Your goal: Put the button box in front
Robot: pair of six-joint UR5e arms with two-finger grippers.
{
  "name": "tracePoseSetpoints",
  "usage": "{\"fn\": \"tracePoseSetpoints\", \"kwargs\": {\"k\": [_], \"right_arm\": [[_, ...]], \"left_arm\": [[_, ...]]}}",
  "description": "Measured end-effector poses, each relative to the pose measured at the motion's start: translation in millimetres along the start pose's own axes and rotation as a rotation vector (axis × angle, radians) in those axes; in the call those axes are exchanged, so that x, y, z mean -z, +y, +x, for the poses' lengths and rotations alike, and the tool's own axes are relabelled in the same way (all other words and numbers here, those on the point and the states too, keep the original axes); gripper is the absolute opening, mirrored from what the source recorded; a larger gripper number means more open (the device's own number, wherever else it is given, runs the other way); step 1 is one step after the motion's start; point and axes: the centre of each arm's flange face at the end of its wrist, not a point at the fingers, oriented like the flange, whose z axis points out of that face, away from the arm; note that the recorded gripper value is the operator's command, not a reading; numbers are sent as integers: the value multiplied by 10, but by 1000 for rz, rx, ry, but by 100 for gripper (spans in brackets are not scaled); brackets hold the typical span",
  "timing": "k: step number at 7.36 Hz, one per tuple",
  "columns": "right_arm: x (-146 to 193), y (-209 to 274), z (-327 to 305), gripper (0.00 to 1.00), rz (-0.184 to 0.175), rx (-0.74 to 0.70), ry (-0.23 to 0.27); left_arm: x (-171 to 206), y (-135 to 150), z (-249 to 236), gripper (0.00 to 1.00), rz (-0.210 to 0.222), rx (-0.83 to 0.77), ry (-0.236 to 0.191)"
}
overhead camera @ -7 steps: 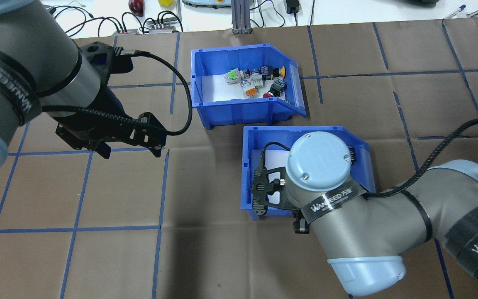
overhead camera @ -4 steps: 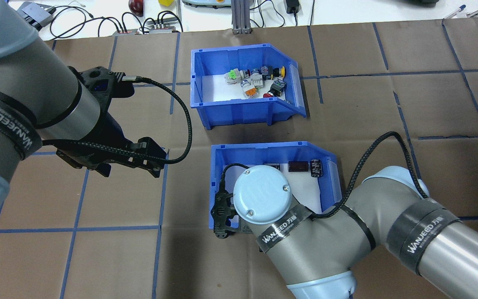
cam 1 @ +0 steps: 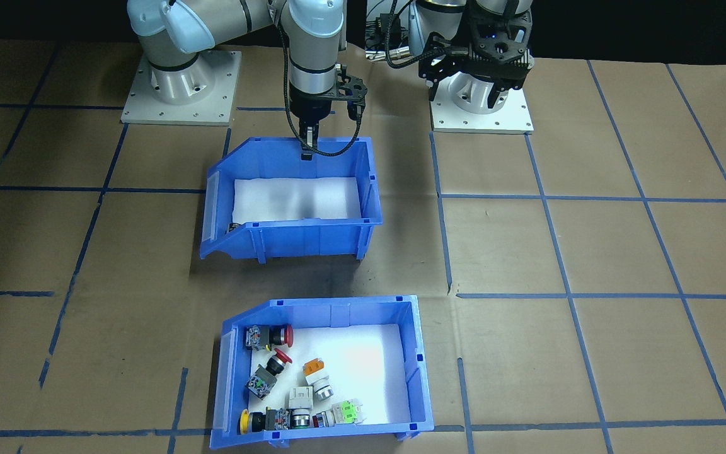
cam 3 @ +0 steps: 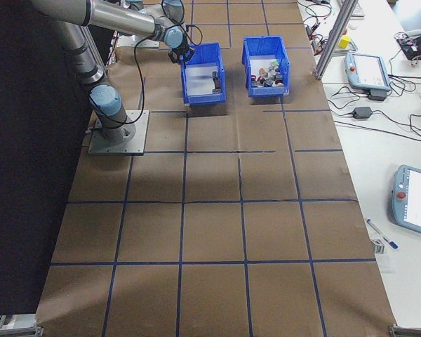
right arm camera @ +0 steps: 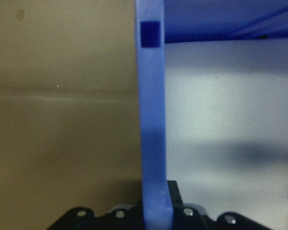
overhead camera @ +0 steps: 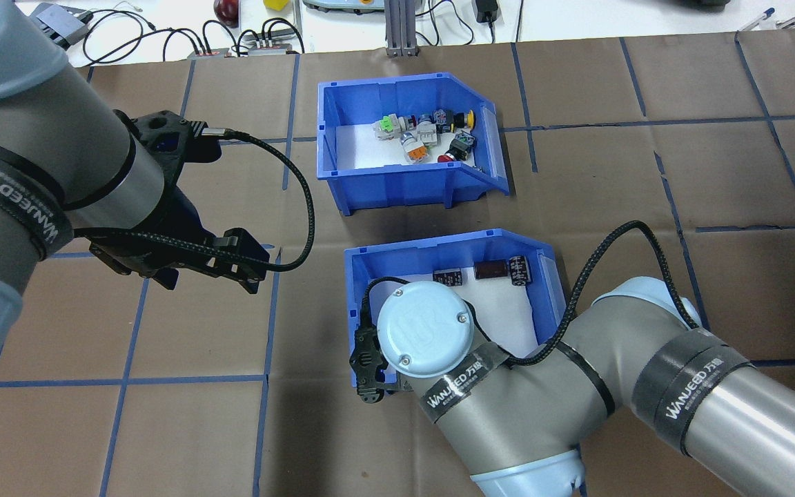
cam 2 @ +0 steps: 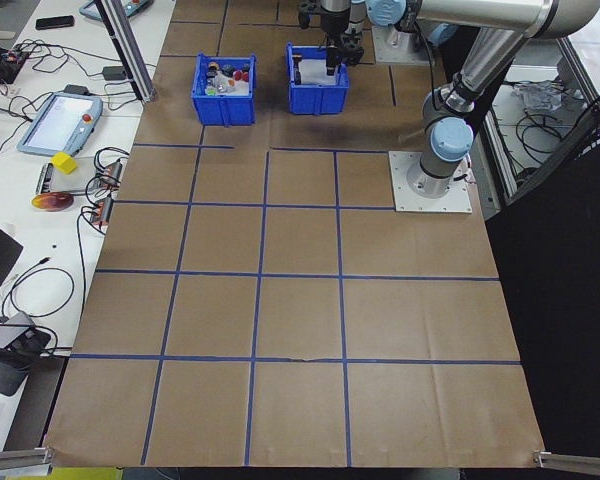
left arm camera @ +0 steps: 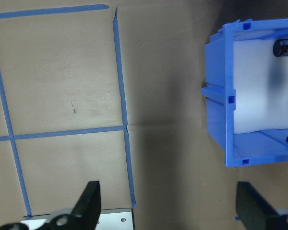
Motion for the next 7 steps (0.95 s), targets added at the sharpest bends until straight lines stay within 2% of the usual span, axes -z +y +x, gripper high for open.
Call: {"fn": "tracePoseSetpoints", "kwargs": {"k": [2,4,5,7], "right_arm": [[65,-1,49,100,12,-36,8],[356,29,188,100,26,-63,31],[525,147,281,100,22,-93,28],[834,708,571,100,24,-235,36]], "left_arm": [[32,-78,-179,99,4,21,-2],[45,-167,-280,99,8,35,-2],[30,-220,-294,99,9,37,0],[16,-290,-305,99,19,37,-1]]}}
